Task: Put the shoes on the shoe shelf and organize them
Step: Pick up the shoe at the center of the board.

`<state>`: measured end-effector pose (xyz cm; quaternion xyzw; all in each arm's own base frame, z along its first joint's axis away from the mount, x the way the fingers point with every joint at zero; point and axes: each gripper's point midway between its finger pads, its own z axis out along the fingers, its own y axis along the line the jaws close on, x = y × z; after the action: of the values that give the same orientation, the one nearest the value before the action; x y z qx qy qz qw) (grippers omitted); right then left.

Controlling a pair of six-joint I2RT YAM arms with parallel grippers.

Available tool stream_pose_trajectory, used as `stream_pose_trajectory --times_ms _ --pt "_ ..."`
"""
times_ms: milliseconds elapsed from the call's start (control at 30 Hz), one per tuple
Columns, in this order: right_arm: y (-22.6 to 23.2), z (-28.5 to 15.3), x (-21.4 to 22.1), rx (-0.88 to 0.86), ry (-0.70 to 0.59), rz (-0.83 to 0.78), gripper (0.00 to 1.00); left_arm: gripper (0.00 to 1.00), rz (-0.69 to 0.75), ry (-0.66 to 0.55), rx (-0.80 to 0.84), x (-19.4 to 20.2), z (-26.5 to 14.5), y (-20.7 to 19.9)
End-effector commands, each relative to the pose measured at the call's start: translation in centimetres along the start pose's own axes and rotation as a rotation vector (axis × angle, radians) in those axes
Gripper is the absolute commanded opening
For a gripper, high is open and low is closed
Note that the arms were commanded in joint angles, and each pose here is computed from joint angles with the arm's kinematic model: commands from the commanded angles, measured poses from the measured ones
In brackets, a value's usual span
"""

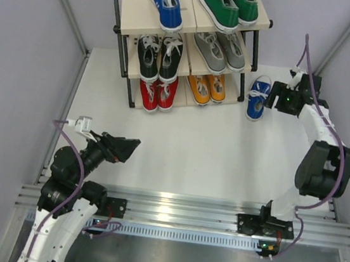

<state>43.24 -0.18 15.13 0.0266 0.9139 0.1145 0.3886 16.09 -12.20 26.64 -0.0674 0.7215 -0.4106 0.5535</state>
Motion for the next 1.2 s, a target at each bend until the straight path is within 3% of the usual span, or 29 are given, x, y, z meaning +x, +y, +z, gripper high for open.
stream_pose_trajectory --times_ms 0,233,533,667,700,767,867,1033,1167 --pt "-0.8 3.5 -4.2 0.039 -0.077 0.047 0.74 0.99 -0.051 0.035 -0.034 1.8 0.1 1.5" --pt "-0.1 8.7 -5.0 0.012 -0.046 0.099 0.70 0.99 -0.104 0.035 -0.013 3.0 -0.3 1.8" --pt "-2.5 13.2 -0.3 0.151 0.078 0.150 0.56 0.99 -0.175 0.068 -0.023 4.1 0.2 2.4" --pt "-1.6 14.0 1.1 0.070 0.114 0.162 0.26 0.99 -0.234 0.101 0.017 5.0 0.8 2.0" --pt "-1.3 13.5 0.2 0.052 0.081 0.156 0.11 0.99 -0.265 0.112 0.013 5.4 1.0 2.2" --pt "-1.4 12.4 0.6 0.015 0.070 0.184 0.00 0.97 -0.278 0.145 0.044 5.9 1.3 1.7" --pt "-1.2 7.7 -1.7 -0.060 -0.023 0.218 0.00 0.95 -0.297 0.197 0.057 6.6 1.9 1.6" --pt "-0.5 1.5 0.8 -0.227 0.011 0.294 0.00 0.95 -0.287 0.226 0.104 6.6 2.9 0.9" --pt "1.6 -4.2 2.1 -0.318 -0.001 0.231 0.00 0.95 -0.278 0.218 0.152 5.8 3.3 -0.2"
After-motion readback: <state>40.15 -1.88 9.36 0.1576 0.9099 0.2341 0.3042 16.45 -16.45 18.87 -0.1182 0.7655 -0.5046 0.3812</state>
